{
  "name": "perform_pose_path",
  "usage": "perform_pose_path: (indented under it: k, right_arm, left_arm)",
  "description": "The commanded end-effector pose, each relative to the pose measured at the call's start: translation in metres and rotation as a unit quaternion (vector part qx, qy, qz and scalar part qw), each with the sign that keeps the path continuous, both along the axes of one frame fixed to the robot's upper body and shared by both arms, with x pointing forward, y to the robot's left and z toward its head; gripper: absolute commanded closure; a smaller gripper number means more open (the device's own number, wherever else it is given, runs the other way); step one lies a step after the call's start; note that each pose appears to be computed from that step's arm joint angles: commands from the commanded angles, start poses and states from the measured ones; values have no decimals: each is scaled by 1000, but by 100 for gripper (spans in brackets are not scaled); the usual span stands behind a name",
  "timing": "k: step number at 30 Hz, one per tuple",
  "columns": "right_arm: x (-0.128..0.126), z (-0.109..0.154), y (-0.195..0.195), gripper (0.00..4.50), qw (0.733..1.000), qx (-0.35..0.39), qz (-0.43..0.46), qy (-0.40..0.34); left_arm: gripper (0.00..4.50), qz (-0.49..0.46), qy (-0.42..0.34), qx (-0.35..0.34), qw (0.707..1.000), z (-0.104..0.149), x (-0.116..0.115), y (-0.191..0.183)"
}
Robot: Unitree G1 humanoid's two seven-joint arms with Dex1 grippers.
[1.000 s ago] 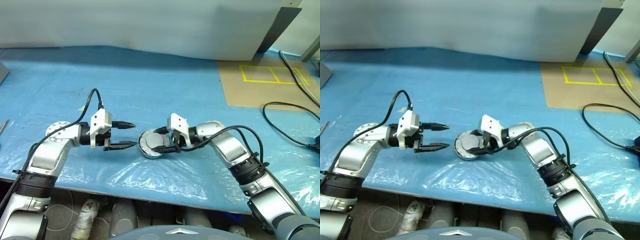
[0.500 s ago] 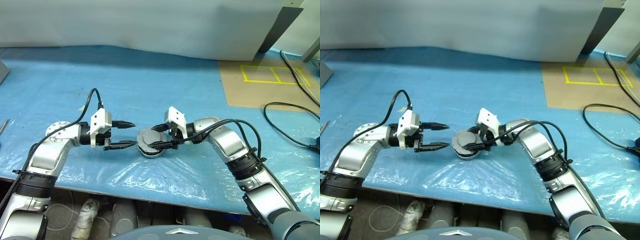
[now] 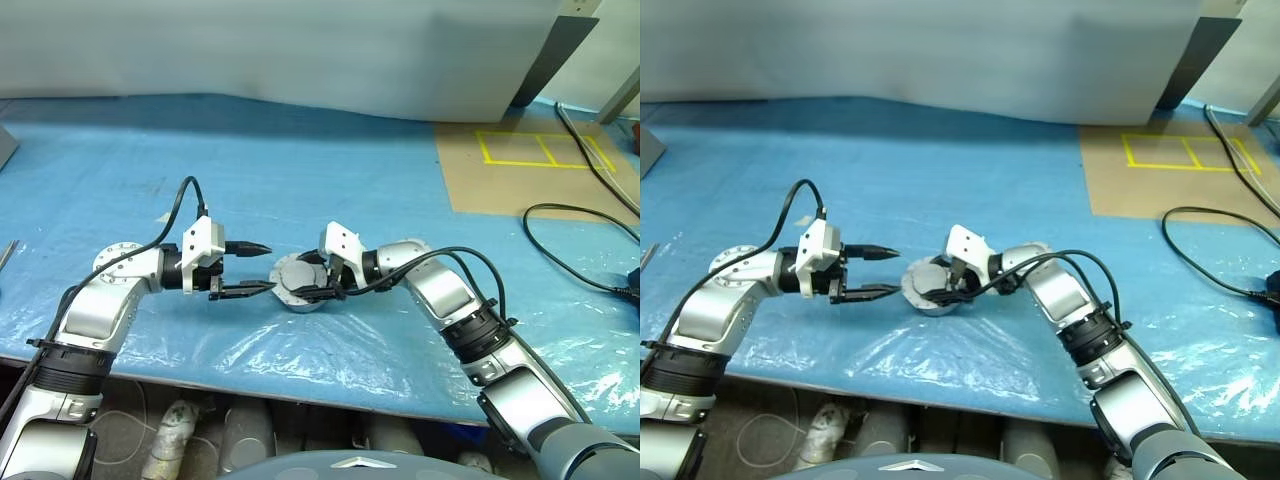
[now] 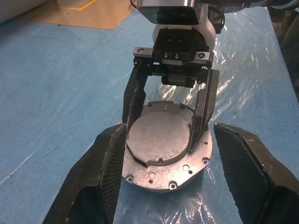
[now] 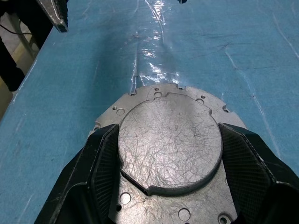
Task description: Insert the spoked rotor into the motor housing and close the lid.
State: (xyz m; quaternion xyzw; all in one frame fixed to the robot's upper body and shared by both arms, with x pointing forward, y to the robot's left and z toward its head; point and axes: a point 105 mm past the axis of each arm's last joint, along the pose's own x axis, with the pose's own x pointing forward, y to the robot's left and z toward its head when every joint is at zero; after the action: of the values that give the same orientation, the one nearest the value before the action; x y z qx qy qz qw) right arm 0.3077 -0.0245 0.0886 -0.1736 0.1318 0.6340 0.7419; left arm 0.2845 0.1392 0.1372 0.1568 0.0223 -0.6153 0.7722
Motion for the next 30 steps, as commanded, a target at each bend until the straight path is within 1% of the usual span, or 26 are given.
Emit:
perform_pose_path:
  k: [1,5,8,11,13,16,23,25,27,30]
  right_arm:
    - [0,4,-13,153,999,19,-13,46]
    - [1,19,-13,153,998,42,-5,54]
    - [-1,17,-12,153,998,30,3,47]
    - [-2,4,-12,153,999,6,2,42]
    - [-4,0,-9,153,999,6,0,46]
    - [-5,3,-4,153,998,20,-3,52]
    - [0,18,-1,153,996,56,-18,70]
    - [4,16,0,153,997,45,-28,57]
    - [2,11,3,153,998,32,-24,47]
    - [-2,-5,2,153,999,-2,-18,35]
  left_arm:
    - [135,-2,-12,1,1000,6,2,0]
    - [135,-3,-12,1,1000,5,3,-1]
    - [135,-4,-11,0,1000,5,3,-1]
    - [135,-3,-12,-1,1000,5,3,-1]
    - [135,-3,-12,-1,1000,5,3,-1]
    - [135,-3,-11,-1,1000,4,2,-2]
    - [135,-2,-11,0,1000,4,3,0]
    - [135,-2,-12,1,1000,4,3,0]
    - [135,-3,-12,0,1000,4,3,-1]
    - [135,-4,-12,0,1000,4,3,-1]
